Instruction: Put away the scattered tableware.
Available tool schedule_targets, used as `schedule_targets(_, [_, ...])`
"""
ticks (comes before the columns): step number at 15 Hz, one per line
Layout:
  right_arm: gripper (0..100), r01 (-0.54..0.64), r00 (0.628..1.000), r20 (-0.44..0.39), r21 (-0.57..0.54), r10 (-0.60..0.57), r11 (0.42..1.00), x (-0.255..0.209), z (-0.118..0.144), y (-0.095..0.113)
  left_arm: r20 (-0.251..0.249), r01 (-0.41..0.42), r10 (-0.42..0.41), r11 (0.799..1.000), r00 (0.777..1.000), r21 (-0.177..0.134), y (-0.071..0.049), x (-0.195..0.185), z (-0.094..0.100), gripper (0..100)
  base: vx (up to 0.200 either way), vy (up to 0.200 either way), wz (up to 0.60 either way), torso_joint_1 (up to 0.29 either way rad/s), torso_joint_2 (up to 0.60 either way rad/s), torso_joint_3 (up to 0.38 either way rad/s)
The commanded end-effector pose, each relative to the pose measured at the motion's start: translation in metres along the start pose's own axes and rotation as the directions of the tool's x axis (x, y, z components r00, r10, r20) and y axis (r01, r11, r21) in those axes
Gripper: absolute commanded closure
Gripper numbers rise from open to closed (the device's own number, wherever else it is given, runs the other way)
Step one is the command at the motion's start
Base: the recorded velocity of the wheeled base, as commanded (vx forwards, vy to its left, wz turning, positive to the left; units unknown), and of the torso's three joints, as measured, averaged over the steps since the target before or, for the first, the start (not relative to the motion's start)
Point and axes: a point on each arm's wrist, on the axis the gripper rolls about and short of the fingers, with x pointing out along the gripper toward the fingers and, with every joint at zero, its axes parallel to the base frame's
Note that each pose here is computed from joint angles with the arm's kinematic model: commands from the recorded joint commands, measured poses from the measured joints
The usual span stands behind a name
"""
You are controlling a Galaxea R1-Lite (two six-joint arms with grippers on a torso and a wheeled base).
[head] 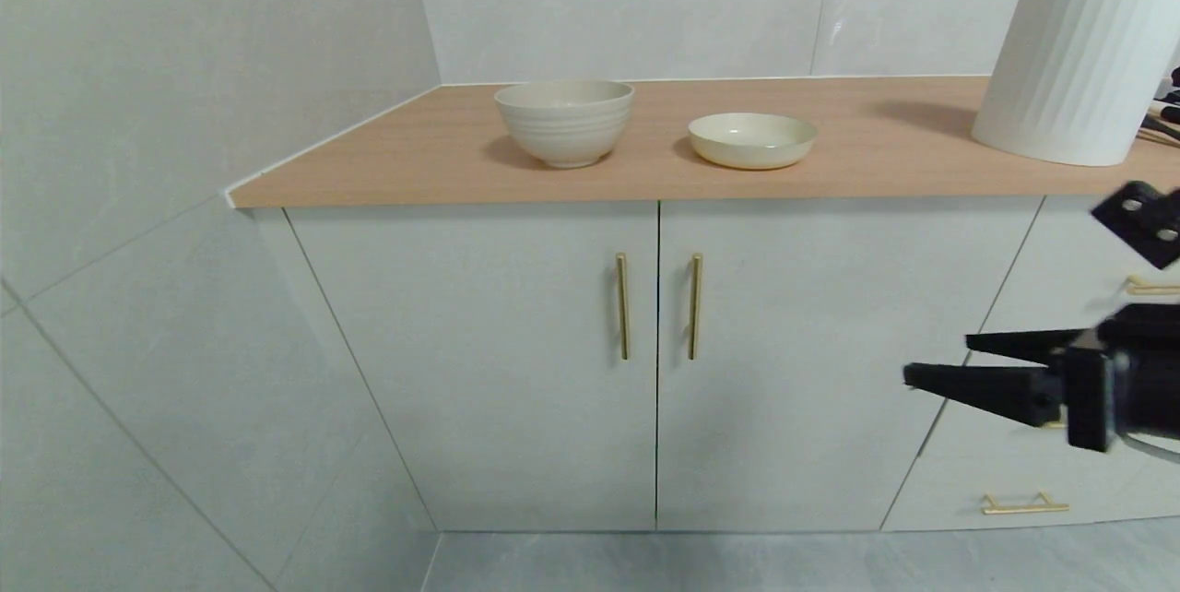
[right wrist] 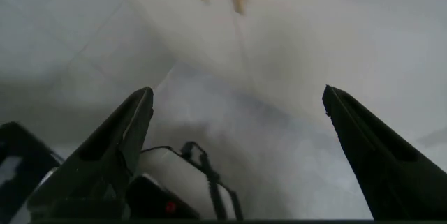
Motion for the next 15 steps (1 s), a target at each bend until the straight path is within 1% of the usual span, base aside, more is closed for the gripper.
schedule_targets(1, [0, -0.129, 0.983, -0.132, 0.016, 0.130, 0.992, 0.084, 0.017, 0.000, 0.000, 0.000, 0.000, 1.000, 1.000, 0.000, 0.000, 0.000, 0.000, 0, 0.000, 0.000, 0.00, 0.000, 0.00, 0.000])
schedule_targets(3, [0, -0.192, 0.970, -0.141, 0.039, 0.196, 0.981, 0.110, 0.026, -0.003, 0.000, 0.000, 0.000, 1.000, 1.000, 0.000, 0.000, 0.000, 0.000, 0, 0.000, 0.000, 0.00, 0.000, 0.00, 0.000])
schedule_targets(5, [0, -0.237, 0.961, -0.134, 0.043, 0.241, 0.970, 0.138, 0.037, -0.007, 0.000, 0.000, 0.000, 1.000, 1.000, 0.000, 0.000, 0.000, 0.000, 0, 0.000, 0.000, 0.00, 0.000, 0.00, 0.000])
schedule_targets(6, [0, -0.246, 0.958, -0.143, 0.046, 0.251, 0.968, 0.151, 0.037, -0.009, 0.000, 0.000, 0.000, 1.000, 1.000, 0.000, 0.000, 0.000, 0.000, 0, 0.000, 0.000, 0.00, 0.000, 0.00, 0.000])
schedule_targets(8, [0, -0.263, 0.956, -0.129, 0.035, 0.265, 0.964, 0.174, 0.032, -0.010, 0.000, 0.000, 0.000, 1.000, 1.000, 0.000, 0.000, 0.000, 0.000, 0, 0.000, 0.000, 0.00, 0.000, 0.00, 0.000])
schedule_targets(11, [0, -0.284, 0.958, -0.043, -0.005, 0.284, 0.959, 0.213, 0.020, -0.014, 0.000, 0.000, 0.000, 1.000, 1.000, 0.000, 0.000, 0.000, 0.000, 0, 0.000, 0.000, 0.00, 0.000, 0.00, 0.000])
schedule_targets(15, [0, -0.293, 0.956, -0.004, 0.045, 0.294, 0.955, 0.233, 0.013, -0.016, 0.000, 0.000, 0.000, 1.000, 1.000, 0.000, 0.000, 0.000, 0.000, 0, 0.000, 0.000, 0.00, 0.000, 0.00, 0.000])
